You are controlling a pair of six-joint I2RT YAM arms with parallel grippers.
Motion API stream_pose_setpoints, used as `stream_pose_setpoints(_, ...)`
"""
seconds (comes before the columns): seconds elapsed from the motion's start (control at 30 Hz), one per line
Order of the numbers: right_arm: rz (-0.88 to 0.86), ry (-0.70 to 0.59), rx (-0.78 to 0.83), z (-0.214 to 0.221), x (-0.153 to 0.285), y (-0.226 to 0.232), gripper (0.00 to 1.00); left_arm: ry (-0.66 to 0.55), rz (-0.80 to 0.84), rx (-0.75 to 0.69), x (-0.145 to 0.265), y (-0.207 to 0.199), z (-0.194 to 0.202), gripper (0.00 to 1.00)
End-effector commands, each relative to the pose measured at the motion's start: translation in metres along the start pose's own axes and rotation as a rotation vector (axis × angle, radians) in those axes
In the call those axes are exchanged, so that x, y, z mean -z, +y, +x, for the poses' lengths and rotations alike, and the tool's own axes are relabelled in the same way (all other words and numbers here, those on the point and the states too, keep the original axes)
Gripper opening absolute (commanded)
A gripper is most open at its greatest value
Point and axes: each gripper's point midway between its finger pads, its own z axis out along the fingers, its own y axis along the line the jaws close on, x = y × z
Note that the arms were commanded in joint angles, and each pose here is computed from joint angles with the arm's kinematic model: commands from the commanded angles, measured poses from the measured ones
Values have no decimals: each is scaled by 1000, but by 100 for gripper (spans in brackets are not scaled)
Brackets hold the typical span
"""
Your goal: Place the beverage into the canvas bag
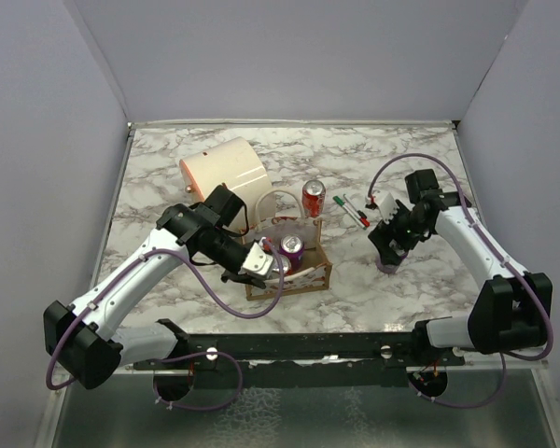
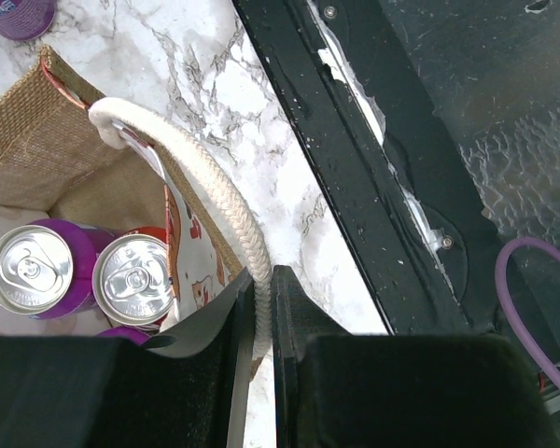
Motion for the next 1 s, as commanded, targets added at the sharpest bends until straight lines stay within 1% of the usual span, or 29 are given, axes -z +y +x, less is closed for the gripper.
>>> stream_pose_setpoints(0.0, 84, -32, 9, -6, 6, -13, 93, -31, -8, -8, 2, -3, -5, 15)
stream_pose_setpoints(0.13, 95, -26, 13, -3, 8, -13, 87, -27, -16, -8, 3, -2, -6, 15)
stream_pose_setpoints(0.27, 104, -24, 15, 0, 11, -12, 85, -29, -15, -3, 3, -1, -5, 17)
stream_pose_setpoints(0.33, 101, -22, 14, 2, 10, -10, 81, -33, -14, -2, 3, -1, -6, 18)
stream_pose_setpoints(0.4, 93, -22, 12, 3, 9, -8, 75, -39, -12, -2, 2, -1, -6, 18)
stream_pose_setpoints(0.47, 71, -24, 22, 3, 8, -4, 66, -45, -11, 2, 1, -1, -7, 19)
stream_pose_setpoints(0.53, 54, -31, 29, 0, 9, -2, 54, -60, -23, 24, 1, 2, -10, 20)
stream_pose_setpoints(0.6, 51, -59, 26, -8, 13, -1, 43, -78, -55, 86, 0, 9, -12, 21)
stream_pose_setpoints(0.67, 44, -103, 26, -20, 22, 0, 34, -80, -73, 105, 1, 13, -14, 22)
stream_pose_setpoints(0.77, 38, -177, 30, -42, 41, 2, 24, -84, -99, 144, 3, 18, -17, 27)
stream_pose_setpoints(0.97, -19, -382, 97, -96, 92, 19, 5, -91, -105, 173, 5, 19, -29, 38)
